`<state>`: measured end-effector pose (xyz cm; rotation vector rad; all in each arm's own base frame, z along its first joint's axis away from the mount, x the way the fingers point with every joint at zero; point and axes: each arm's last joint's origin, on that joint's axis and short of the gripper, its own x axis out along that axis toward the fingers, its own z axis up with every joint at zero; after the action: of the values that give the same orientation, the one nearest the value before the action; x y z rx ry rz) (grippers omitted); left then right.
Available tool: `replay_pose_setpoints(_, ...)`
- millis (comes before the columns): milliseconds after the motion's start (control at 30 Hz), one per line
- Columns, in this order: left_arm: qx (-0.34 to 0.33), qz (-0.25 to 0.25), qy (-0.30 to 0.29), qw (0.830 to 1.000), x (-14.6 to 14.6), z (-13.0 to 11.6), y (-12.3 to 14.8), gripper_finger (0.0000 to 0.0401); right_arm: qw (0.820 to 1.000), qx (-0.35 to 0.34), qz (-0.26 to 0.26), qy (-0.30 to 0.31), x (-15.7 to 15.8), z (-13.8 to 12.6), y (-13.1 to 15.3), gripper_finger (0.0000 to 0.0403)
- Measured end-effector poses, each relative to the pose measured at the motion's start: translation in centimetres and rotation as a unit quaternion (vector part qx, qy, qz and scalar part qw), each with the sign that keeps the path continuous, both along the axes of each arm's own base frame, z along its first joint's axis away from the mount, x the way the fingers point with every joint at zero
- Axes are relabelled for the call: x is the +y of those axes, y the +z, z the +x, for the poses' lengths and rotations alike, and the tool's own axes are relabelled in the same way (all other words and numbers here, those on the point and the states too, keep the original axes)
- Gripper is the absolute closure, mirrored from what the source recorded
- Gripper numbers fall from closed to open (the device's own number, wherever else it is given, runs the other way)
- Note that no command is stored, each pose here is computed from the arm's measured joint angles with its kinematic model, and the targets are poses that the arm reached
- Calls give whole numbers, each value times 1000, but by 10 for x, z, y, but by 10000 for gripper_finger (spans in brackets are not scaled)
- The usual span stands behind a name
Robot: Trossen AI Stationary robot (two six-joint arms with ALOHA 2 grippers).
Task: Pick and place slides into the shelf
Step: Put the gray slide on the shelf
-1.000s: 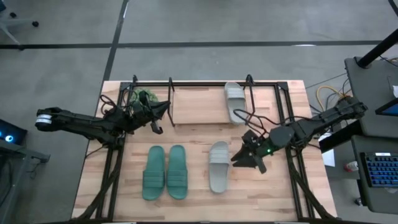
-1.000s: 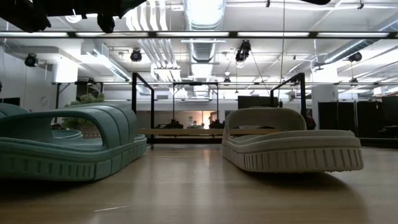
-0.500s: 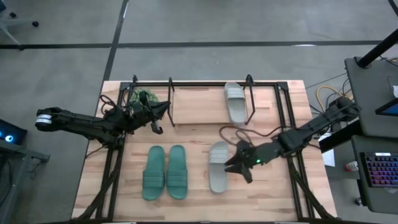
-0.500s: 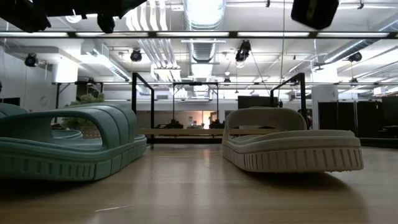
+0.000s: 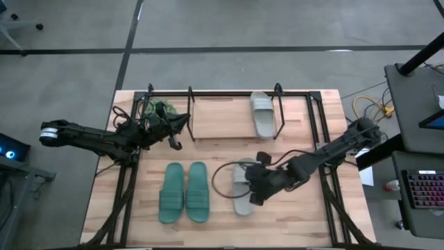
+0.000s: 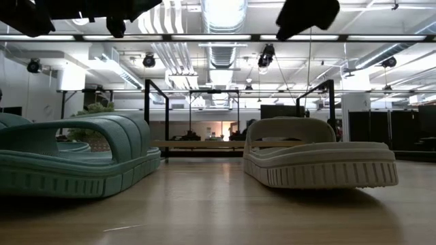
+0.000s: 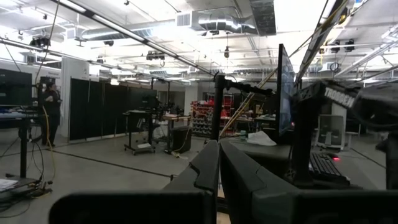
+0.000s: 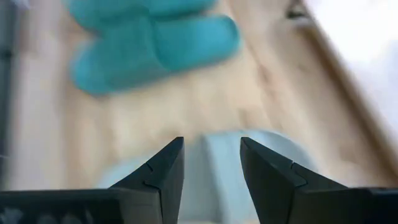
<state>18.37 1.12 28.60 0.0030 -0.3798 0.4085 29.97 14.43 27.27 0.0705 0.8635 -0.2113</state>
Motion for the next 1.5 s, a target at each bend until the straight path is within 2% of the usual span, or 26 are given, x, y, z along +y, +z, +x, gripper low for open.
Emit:
replay_pose_setpoints(133, 0, 0, 0, 1000, 0, 0, 0, 401, 995, 69, -58, 35, 7, 13, 4, 247)
replay_pose_setpoints(333, 0, 0, 0, 1000, 0, 0, 0, 401, 993, 63, -68, 71, 20, 37, 12, 183)
replay_pose_setpoints(467, 0, 0, 0, 1000, 0, 0, 0, 401, 988, 108, -86, 71, 24, 44, -2, 139)
replay_pose_setpoints(567, 0, 0, 0, 1000, 0, 0, 0, 401, 981, 148, -102, 71, 25, 46, -17, 125)
replay_pose_setpoints(700, 0, 0, 0, 1000, 0, 0, 0, 401, 974, 180, -115, 71, 28, 51, -37, 126)
replay_pose_setpoints(967, 0, 0, 0, 1000, 0, 0, 0, 401, 960, 230, -144, 71, 30, 57, -77, 155)
replay_pose_setpoints(1167, 0, 0, 0, 1000, 0, 0, 0, 401, 954, 229, -184, 56, 29, 60, -88, 175)
replay_pose_setpoints(1500, 0, 0, 0, 1000, 0, 0, 0, 401, 949, 230, -214, 38, 25, 56, -97, 184)
